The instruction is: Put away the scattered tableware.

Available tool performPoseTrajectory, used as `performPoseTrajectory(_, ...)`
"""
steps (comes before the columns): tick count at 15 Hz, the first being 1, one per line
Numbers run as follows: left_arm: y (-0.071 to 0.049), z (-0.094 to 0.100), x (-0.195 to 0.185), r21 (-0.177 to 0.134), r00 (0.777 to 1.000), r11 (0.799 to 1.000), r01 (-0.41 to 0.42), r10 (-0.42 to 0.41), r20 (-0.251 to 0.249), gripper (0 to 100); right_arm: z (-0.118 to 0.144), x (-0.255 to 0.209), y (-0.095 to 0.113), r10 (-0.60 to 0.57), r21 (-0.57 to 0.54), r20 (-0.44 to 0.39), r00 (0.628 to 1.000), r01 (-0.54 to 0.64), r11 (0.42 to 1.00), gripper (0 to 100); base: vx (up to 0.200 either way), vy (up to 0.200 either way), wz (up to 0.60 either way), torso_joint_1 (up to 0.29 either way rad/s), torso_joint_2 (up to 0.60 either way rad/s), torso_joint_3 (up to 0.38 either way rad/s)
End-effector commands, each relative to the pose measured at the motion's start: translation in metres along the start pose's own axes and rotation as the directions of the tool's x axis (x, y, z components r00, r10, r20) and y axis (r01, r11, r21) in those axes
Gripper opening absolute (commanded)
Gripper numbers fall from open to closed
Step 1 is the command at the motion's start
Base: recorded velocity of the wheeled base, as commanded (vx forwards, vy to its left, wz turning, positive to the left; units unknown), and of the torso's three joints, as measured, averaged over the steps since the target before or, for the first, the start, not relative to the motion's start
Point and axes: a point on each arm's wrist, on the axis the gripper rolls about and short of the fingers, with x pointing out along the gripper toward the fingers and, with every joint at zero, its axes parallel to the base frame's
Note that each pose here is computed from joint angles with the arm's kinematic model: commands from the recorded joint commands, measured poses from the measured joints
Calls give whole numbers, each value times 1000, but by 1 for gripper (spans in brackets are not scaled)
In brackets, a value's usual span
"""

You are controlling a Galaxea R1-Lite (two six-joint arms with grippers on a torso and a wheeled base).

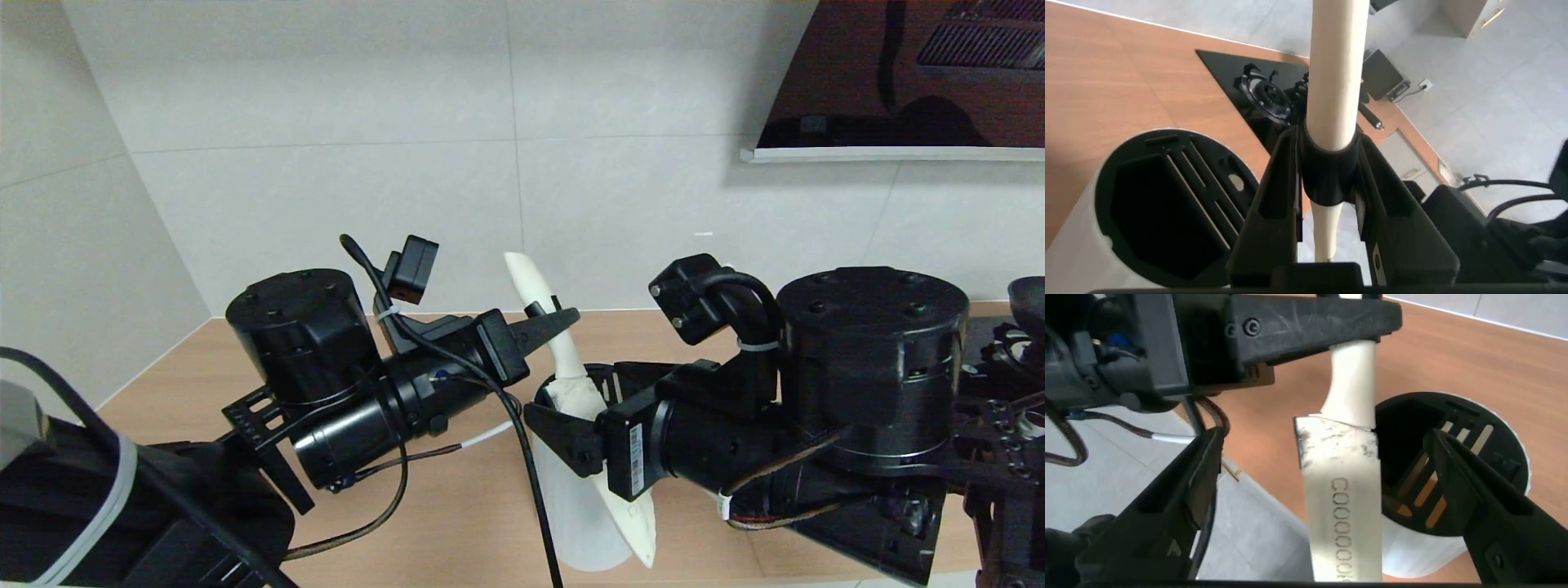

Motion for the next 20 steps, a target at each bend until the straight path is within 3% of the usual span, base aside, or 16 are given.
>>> performPoseTrajectory(1,-4,4,-2,9,1000,1000,14,-15,23,0,10,-7,-8,-20,13,36,999,20,1000,100,0,0,0,0,0,0)
performPoseTrajectory(5,-26,33,-14,30,994,999,22,-25,107,0,34,-21,-38,-112,44,115,987,108,993,100,0,0,0,0,0,0)
performPoseTrajectory(6,-34,45,-14,17,989,999,-44,42,141,0,41,-24,-49,-125,53,133,983,119,991,100,0,0,0,0,0,0)
performPoseTrajectory(8,-46,65,-6,-13,953,983,-184,181,241,0,45,-27,-69,-148,64,131,980,141,988,100,0,0,0,0,0,0)
performPoseTrajectory(10,-51,73,-2,-29,931,967,-253,252,265,0,45,-26,-76,-170,69,128,977,162,984,100,0,0,0,0,0,0)
performPoseTrajectory(11,-52,78,4,-25,902,941,-336,329,280,0,45,-25,-82,-187,73,125,974,179,981,100,0,0,0,0,0,0)
performPoseTrajectory(13,-55,76,18,11,856,903,-428,402,326,0,42,-22,-83,-192,73,115,975,184,980,100,0,0,0,0,0,0)
performPoseTrajectory(14,-57,73,23,51,834,881,-471,425,352,0,42,-21,-86,-201,75,112,973,194,978,100,0,0,0,0,0,0)
performPoseTrajectory(15,-61,69,25,112,809,845,-523,451,376,0,41,-20,-87,-203,75,109,973,196,978,100,0,0,0,0,0,0)
performPoseTrajectory(16,-63,66,26,152,789,814,-560,469,397,0,41,-19,-87,-205,75,106,973,198,977,100,0,0,0,0,0,0)
performPoseTrajectory(17,-68,60,27,211,741,743,-636,510,437,0,40,-19,-87,-206,75,105,973,198,977,100,0,0,0,0,0,0)
performPoseTrajectory(18,-75,54,28,241,706,692,-680,531,468,0,39,-18,-88,-207,74,99,973,200,977,100,0,0,0,0,0,0)
performPoseTrajectory(19,-81,48,29,259,697,673,-693,533,480,0,38,-17,-88,-207,74,94,974,201,977,100,0,0,0,0,0,0)
performPoseTrajectory(20,-91,38,30,293,703,661,-691,519,487,0,36,-16,-88,-208,73,88,974,202,977,100,0,0,0,0,0,0)
